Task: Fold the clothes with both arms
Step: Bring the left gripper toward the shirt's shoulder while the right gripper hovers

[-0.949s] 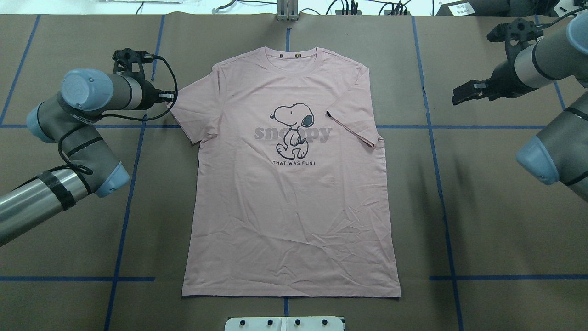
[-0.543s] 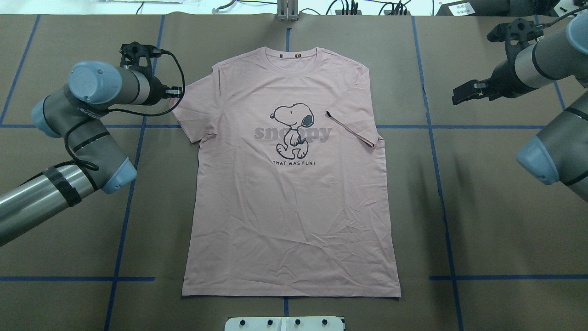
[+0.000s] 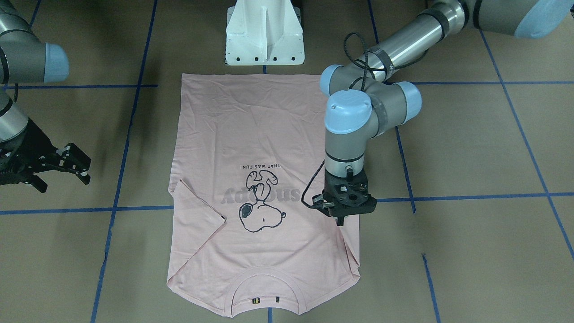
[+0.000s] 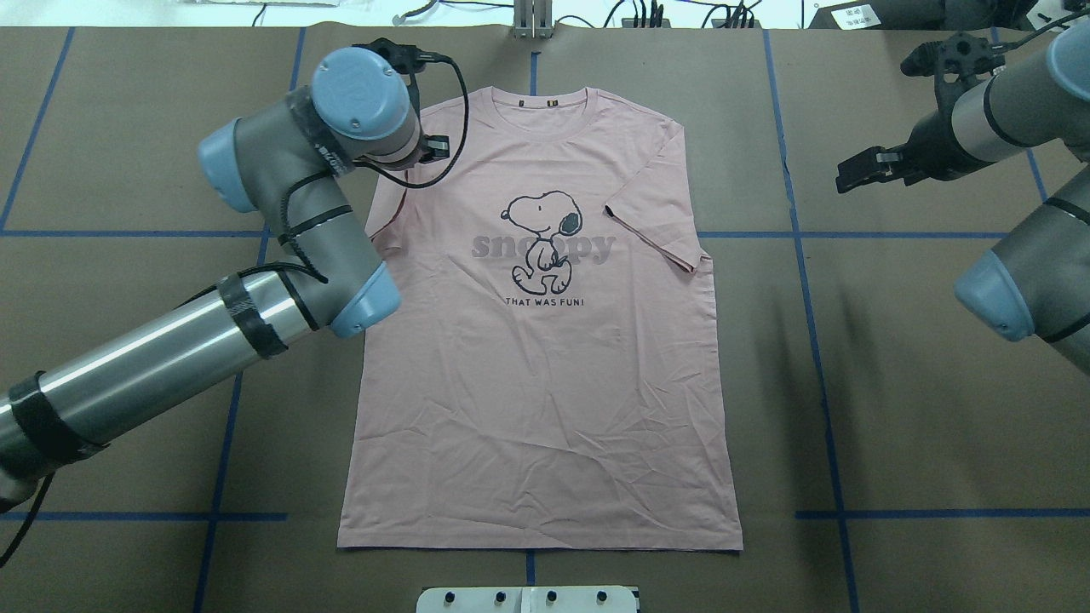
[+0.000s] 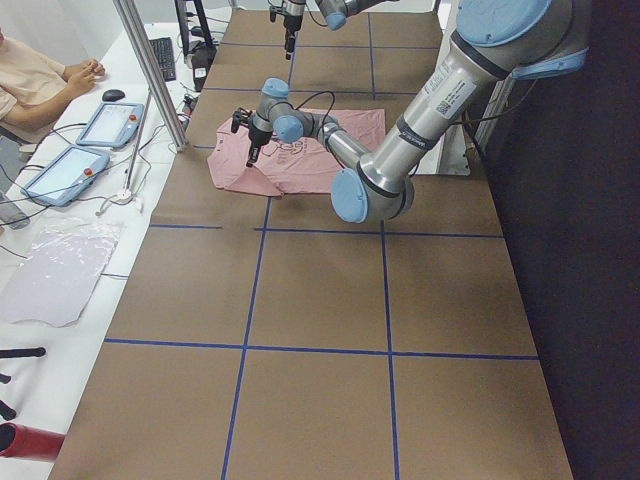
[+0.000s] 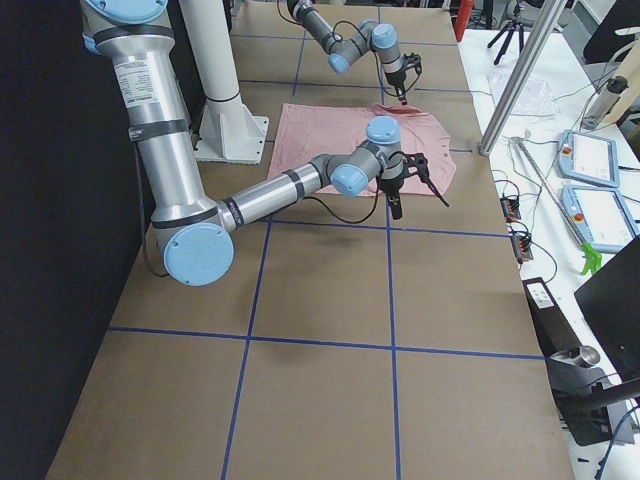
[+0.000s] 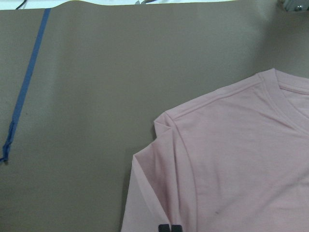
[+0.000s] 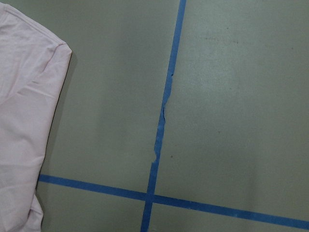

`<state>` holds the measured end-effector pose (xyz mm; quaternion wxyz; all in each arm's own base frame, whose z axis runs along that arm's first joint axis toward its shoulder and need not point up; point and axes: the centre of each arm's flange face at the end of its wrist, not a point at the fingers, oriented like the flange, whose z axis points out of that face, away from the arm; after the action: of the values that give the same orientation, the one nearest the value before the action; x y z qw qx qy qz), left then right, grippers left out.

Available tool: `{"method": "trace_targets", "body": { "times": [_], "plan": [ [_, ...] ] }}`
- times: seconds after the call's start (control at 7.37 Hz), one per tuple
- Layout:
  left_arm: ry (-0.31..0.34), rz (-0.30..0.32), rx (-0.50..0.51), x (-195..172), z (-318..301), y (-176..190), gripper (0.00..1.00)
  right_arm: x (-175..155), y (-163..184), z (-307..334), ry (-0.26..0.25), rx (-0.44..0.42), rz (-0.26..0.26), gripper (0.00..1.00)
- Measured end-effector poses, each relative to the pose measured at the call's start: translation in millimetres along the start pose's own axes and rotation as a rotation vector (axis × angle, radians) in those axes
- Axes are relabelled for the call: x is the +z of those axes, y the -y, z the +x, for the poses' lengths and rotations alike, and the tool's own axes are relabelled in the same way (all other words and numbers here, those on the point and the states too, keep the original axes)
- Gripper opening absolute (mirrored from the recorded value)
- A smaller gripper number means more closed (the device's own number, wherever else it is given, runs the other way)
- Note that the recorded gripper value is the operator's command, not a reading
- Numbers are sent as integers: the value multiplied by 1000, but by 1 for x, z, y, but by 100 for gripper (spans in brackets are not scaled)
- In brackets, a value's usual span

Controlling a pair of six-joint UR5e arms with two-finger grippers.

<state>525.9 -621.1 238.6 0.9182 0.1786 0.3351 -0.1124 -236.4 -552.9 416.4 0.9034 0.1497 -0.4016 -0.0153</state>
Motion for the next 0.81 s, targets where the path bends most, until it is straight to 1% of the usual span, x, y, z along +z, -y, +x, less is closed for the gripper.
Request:
{"method": "trace_targets", "body": {
  "times": [0.14, 0.27, 0.41, 0.54, 0.81],
  "plan": [
    [30, -7, -13, 7, 19, -2, 0, 0, 1, -1, 1, -1, 2, 100],
    [50, -6, -16, 13, 26, -2, 84, -1, 2, -2, 3, -1, 3, 100],
    [50, -4, -2, 15, 28, -2, 100, -2, 2, -3, 4, -2, 4, 100],
    [25, 5, 25, 11, 27, -4, 100, -2, 3, -4, 5, -2, 6, 100],
    [-73, 7, 81, -20, 14, -16, 100, -8, 1, -12, 19, 36, 11, 100]
  ]
}}
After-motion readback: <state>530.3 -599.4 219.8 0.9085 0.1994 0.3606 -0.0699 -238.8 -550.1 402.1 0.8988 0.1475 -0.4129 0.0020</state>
